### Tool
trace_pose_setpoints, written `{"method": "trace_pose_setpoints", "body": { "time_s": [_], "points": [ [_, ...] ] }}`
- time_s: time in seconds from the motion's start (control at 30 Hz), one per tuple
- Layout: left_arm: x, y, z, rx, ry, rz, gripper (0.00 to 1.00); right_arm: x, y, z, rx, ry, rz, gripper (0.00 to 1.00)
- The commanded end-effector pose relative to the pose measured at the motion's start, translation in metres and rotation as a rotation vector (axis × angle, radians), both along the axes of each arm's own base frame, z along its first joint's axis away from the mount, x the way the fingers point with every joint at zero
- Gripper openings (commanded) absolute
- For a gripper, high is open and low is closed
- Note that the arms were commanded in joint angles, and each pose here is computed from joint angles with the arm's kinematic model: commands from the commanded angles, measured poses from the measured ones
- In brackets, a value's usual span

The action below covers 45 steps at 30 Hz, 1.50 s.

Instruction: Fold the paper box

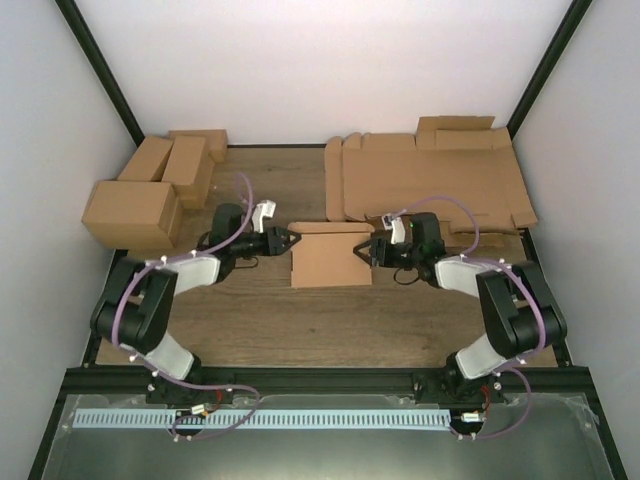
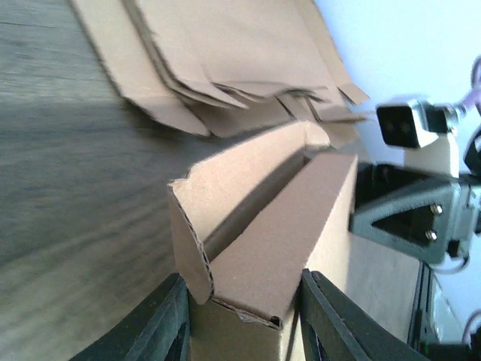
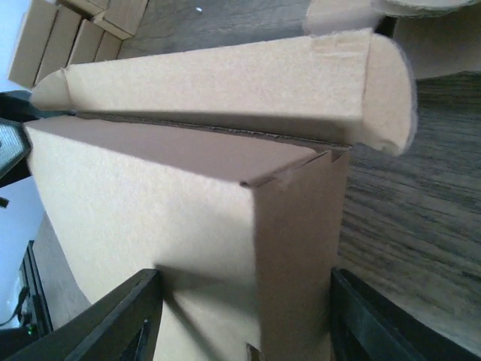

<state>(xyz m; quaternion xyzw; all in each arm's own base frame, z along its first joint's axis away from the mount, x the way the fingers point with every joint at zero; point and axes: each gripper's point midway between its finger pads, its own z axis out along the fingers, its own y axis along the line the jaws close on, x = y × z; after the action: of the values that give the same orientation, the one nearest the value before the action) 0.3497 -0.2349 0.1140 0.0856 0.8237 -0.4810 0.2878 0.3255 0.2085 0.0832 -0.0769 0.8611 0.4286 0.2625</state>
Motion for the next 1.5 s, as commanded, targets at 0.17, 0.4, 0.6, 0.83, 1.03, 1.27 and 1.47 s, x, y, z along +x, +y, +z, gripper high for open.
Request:
{"method": "trace_pose_setpoints", "body": {
  "time_s": [0.17, 0.4, 0.6, 0.83, 1.03, 1.27, 1.47],
  "points": [
    [-0.074, -0.011, 0.046, 0.128, -0.381, -0.058, 0.39, -0.013, -0.018, 0.035, -0.035, -0.138, -0.088, 0.95],
    [-0.097, 0.011, 0.061, 0.166, -0.495, 0.023, 0.38, -0.026, -0.030, 0.055, -0.071, -0.168, -0.131, 1.00],
    [-0.110, 0.038, 0.079, 0.182, -0.576, 0.131, 0.39, -0.023, 0.004, 0.085, -0.074, -0.446, -0.129, 1.00],
    [-0.113, 0.073, 0.082, 0.224, -0.606, 0.305, 0.38, -0.023, 0.042, 0.116, -0.029, -0.829, -0.072, 1.00],
    [-0.110, 0.098, 0.084, 0.264, -0.630, 0.433, 0.39, -0.032, 0.124, 0.081, -0.170, -1.046, 0.218, 1.00],
    [-0.109, 0.102, 0.077, 0.282, -0.585, 0.451, 0.39, -0.017, 0.169, 0.037, -0.260, -1.024, 0.328, 1.00],
    [-0.109, 0.105, 0.074, 0.293, -0.578, 0.462, 0.39, -0.007, 0.189, 0.011, -0.295, -0.993, 0.390, 1.00]
  ]
}}
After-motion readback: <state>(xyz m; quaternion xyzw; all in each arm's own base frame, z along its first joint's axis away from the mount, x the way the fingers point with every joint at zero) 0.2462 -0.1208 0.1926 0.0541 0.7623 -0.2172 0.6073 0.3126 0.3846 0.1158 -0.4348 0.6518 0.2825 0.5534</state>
